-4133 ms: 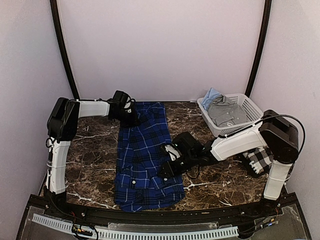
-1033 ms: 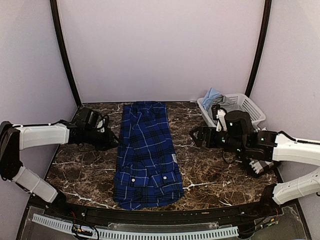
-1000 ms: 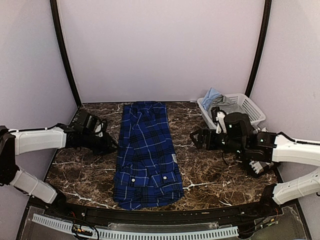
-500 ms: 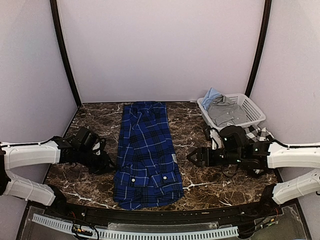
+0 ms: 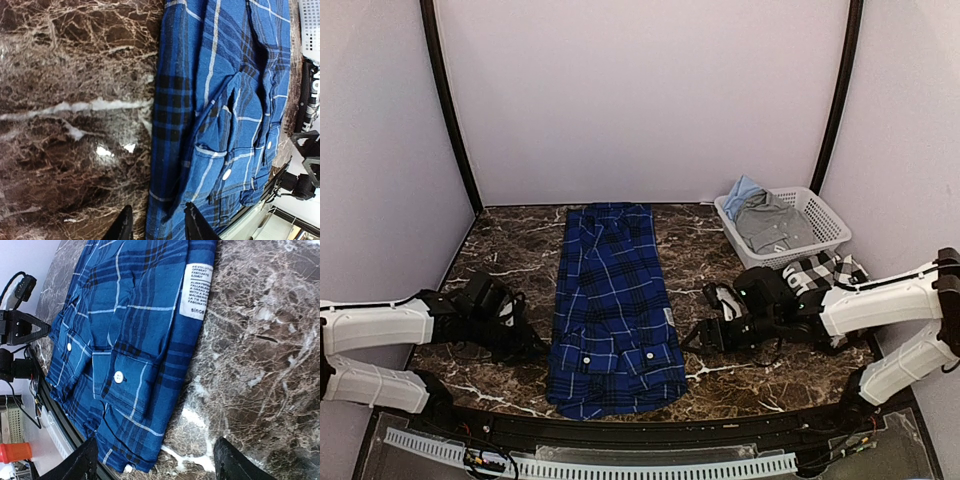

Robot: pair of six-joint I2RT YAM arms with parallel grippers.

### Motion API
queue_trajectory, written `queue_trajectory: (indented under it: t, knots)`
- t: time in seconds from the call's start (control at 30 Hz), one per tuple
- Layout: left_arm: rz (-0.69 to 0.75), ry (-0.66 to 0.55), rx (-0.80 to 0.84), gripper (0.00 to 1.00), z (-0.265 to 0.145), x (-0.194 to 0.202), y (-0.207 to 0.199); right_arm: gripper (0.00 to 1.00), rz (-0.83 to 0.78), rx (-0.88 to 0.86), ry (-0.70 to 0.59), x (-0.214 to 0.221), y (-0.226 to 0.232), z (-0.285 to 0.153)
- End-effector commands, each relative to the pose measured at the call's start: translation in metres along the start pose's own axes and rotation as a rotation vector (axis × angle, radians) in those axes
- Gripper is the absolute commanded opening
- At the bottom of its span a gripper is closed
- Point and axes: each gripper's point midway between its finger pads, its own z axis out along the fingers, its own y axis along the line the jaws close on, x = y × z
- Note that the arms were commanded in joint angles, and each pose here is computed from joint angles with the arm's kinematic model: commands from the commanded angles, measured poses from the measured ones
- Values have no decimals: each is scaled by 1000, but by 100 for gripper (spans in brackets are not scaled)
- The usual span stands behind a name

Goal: Fold and stack the long sleeve shirts
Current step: Pick up the rectangle-folded shirt from the center of the board.

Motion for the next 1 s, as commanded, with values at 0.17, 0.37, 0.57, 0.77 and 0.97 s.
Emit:
queue_trajectory:
  t: [0.17,0.37,0.57,0.77,0.97]
  knots:
    - [-14,28,89,36,2,16,-1,72,42,-121,81,9,16,19]
    - [-20,23,110,36,5,16,-2,67,75,-136,127,18,14,31]
    - [-15,42,133,37,6,20,-5,65,104,-139,155,24,10,40]
    - [-10,72,107,37,11,23,-1,64,130,-138,179,28,8,45]
    - [-8,109,94,38,15,27,0,63,166,-132,211,32,5,50]
